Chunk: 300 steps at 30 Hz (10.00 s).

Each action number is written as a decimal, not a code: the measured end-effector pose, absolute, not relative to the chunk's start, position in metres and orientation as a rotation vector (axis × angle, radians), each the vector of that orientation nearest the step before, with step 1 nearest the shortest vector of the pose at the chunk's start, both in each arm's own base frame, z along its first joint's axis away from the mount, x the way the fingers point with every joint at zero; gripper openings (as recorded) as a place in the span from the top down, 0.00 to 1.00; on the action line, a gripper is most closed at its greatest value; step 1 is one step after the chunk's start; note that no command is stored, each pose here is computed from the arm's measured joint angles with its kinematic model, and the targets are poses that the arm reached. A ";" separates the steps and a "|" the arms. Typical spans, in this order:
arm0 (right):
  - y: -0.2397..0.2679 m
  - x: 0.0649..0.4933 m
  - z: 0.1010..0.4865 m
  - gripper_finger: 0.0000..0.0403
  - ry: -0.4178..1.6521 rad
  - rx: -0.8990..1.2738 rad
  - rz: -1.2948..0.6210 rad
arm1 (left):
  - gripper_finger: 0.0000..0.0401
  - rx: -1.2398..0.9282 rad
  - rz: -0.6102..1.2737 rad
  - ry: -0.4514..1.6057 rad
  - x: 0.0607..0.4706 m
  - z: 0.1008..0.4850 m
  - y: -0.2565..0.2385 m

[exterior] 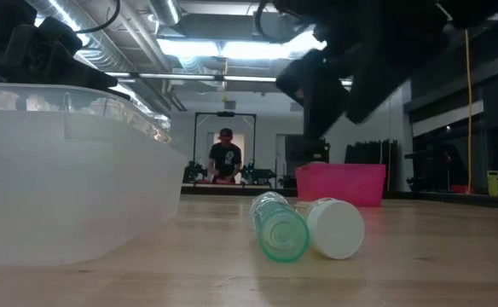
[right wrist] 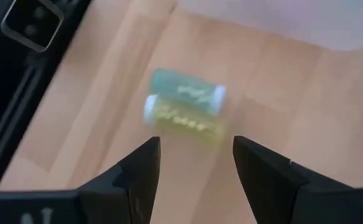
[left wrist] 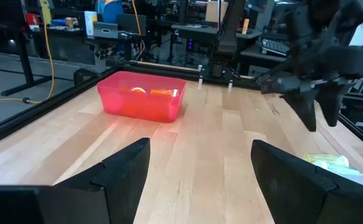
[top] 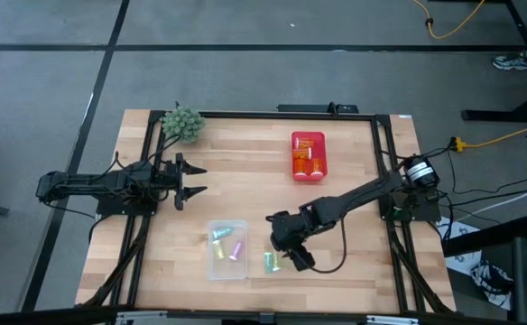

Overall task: Pick and place medicine bottles into bin by pill shape (circle, oval)
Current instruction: Put the small yellow pill bottle into the transparent bin, then put the small green pill bottle into the transparent bin

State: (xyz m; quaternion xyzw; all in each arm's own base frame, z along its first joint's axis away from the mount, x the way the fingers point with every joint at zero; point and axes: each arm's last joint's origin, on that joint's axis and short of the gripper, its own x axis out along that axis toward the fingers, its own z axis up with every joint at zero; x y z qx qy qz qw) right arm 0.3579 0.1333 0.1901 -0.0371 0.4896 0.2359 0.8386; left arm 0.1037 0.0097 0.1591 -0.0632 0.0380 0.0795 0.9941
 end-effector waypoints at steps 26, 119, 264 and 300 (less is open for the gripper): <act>0.129 0.370 0.136 0.49 0.766 -0.344 0.787 | 0.32 -0.127 0.160 0.076 0.104 0.159 0.010; 0.111 0.427 0.190 0.73 0.387 -0.172 0.437 | 0.32 -0.127 0.160 0.076 0.104 0.159 0.010; 0.178 0.371 0.168 0.55 0.763 0.671 -0.275 | 0.32 -0.071 0.158 0.080 0.104 0.159 0.010; 0.239 0.418 0.128 0.55 0.990 0.505 -0.436 | 0.32 -0.156 0.161 0.073 0.104 0.159 0.010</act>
